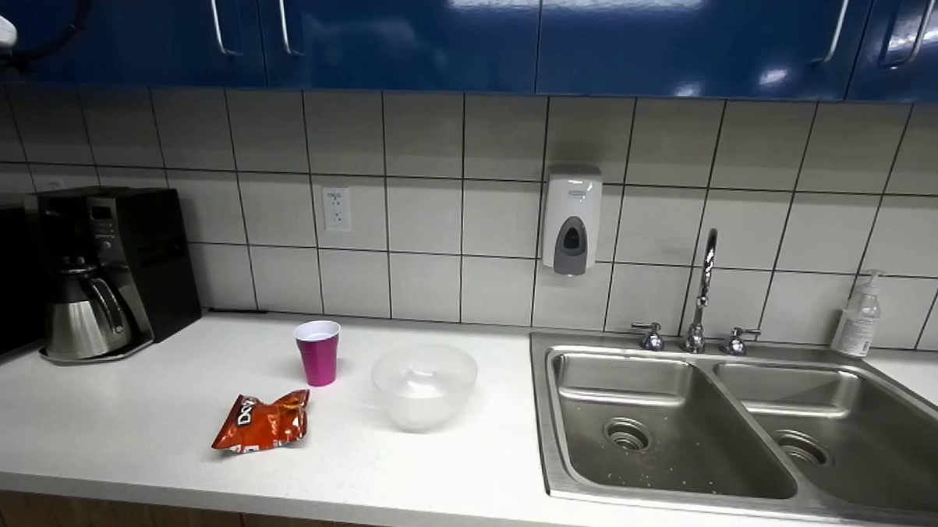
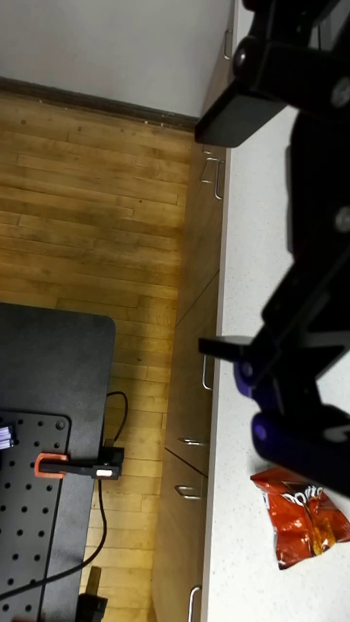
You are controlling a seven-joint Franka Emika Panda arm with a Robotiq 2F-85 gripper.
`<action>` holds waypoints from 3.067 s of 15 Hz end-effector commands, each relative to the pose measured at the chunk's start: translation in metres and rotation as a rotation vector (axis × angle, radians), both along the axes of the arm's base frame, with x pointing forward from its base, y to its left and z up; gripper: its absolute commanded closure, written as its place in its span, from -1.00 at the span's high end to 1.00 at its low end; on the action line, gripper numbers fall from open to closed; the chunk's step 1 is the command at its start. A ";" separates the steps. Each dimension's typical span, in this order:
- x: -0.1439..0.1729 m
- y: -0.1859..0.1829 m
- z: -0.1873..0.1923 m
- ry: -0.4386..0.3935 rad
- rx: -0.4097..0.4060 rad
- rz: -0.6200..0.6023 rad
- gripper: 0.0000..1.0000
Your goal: Put the orange packet in the bowl
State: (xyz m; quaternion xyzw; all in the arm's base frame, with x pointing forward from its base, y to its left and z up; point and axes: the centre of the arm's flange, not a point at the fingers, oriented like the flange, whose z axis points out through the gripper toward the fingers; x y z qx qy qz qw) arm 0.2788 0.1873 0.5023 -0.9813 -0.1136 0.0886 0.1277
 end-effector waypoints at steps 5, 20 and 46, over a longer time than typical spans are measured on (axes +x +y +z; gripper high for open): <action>0.000 0.000 0.000 0.000 0.000 0.000 1.00; 0.000 0.000 0.000 0.000 0.000 0.000 1.00; 0.090 -0.075 -0.122 -0.024 -0.034 -0.294 1.00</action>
